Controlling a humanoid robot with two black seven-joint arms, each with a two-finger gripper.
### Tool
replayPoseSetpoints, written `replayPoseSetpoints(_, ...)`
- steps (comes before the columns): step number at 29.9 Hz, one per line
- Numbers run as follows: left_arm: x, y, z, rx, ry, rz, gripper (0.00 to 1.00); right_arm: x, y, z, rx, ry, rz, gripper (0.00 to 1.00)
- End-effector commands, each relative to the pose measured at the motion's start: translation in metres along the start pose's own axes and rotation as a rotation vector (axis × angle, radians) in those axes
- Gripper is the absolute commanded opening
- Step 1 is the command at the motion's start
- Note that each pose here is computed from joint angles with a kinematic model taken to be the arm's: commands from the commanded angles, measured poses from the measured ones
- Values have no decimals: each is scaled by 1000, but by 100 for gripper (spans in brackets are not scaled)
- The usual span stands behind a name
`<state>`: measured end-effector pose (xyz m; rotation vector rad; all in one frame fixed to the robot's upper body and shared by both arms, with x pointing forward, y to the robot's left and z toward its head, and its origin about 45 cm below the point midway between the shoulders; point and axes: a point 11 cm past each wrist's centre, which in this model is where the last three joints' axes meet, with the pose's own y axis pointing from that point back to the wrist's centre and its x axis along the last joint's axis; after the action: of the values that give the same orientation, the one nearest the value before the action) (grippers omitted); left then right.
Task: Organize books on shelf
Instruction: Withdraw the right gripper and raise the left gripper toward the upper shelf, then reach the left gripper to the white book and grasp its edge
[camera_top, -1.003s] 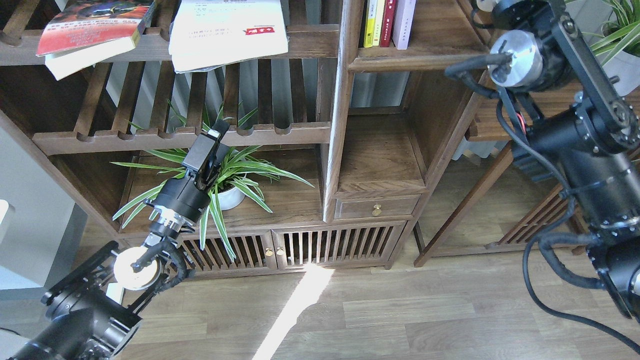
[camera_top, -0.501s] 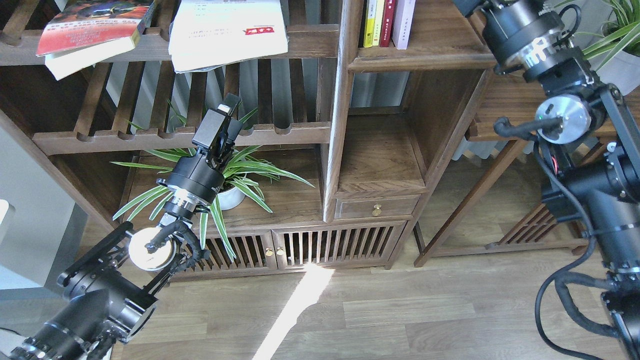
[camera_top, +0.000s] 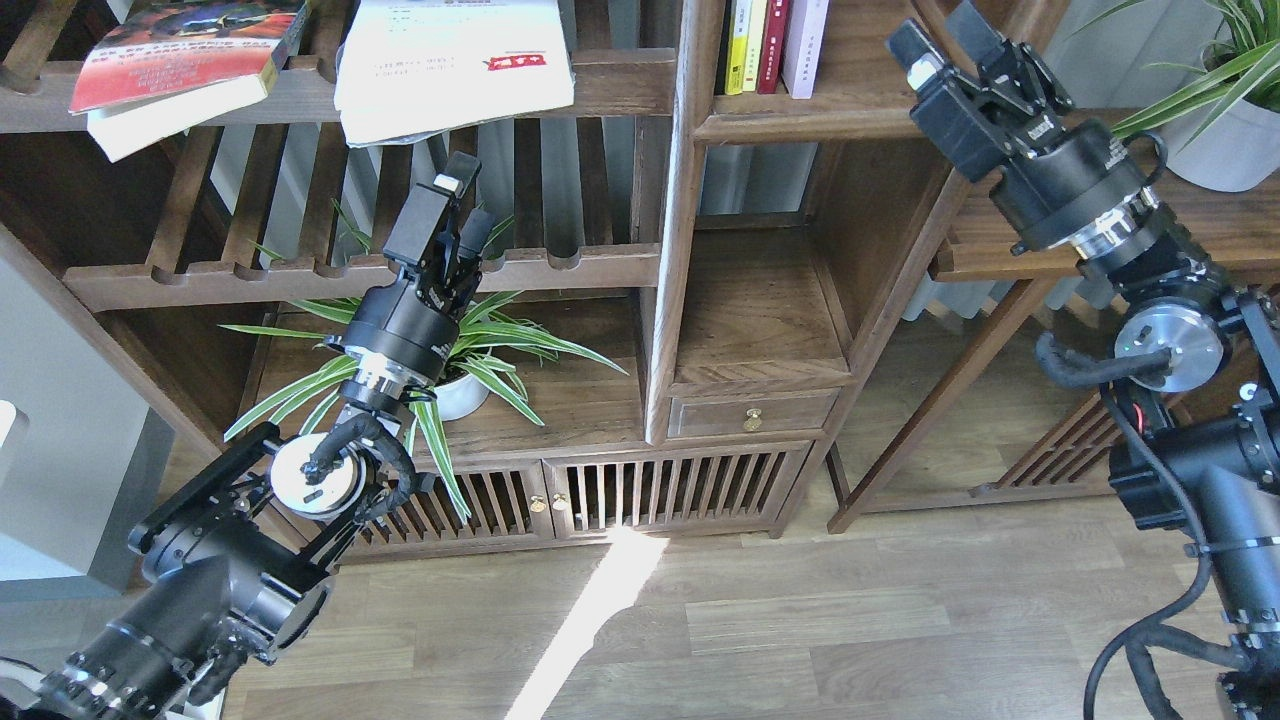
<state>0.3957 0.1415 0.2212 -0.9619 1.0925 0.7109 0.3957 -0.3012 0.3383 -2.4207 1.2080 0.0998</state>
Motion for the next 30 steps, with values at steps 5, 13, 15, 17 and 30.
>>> replayPoseSetpoints(5,-17,-8,-14,25,33,-52,95,4,11,12,-18,-26,25,100)
replayPoseSetpoints(13,-31,-14,-22,29,65,-94,95,3,12,13,-23,-29,26,100)
replayPoseSetpoints(15,-32,-15,-21,28,65,-97,95,4,12,13,-20,-28,26,100)
replayPoseSetpoints(17,-33,-16,-20,23,67,-101,95,3,12,14,-20,-32,26,100)
replayPoseSetpoints(30,-52,-32,-5,-11,77,-149,95,3,12,13,-16,-33,27,100)
